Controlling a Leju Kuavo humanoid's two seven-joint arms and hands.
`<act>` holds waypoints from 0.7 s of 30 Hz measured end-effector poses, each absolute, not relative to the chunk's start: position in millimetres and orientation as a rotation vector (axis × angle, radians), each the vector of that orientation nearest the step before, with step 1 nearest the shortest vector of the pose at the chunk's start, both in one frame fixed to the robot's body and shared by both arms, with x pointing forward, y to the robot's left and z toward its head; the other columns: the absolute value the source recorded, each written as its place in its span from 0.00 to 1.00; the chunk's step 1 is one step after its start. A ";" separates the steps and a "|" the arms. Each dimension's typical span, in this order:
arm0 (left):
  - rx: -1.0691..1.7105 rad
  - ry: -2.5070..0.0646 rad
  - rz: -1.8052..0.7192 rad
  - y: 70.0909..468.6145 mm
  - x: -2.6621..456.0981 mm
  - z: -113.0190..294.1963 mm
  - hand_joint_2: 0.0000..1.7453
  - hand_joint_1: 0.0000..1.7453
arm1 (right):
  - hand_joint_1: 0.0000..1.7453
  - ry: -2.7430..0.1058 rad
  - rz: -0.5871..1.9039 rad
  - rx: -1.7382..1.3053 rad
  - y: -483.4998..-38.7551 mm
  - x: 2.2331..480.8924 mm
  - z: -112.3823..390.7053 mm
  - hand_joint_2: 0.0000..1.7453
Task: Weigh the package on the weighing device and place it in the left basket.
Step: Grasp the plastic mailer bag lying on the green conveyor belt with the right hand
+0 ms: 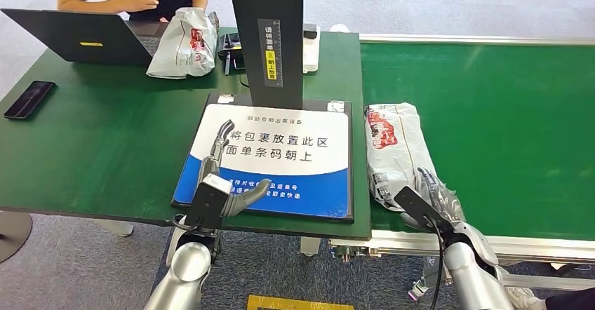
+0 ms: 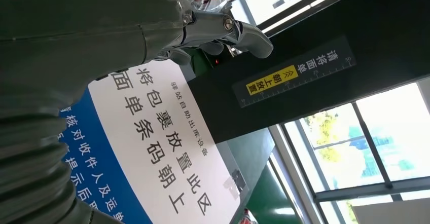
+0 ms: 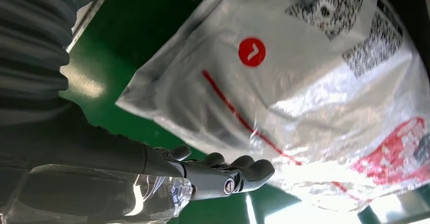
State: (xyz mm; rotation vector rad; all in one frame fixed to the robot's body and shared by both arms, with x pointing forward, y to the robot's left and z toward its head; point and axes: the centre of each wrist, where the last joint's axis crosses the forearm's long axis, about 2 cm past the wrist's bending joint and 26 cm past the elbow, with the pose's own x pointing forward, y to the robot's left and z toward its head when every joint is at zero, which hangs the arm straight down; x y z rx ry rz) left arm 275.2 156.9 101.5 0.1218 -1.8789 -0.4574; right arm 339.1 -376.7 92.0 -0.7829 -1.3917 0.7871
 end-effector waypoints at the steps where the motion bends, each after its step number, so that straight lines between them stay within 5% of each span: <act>1: 0.119 -1.880 -0.461 156.0 275.0 101.6 1.00 0.00 | 0.00 -1.386 0.796 -0.771 -375.5 339.2 88.9 1.00; 21: 0.128 -1.873 -0.488 157.5 273.6 99.9 1.00 0.00 | 0.00 -1.286 0.887 -0.752 -361.4 356.3 72.6 1.00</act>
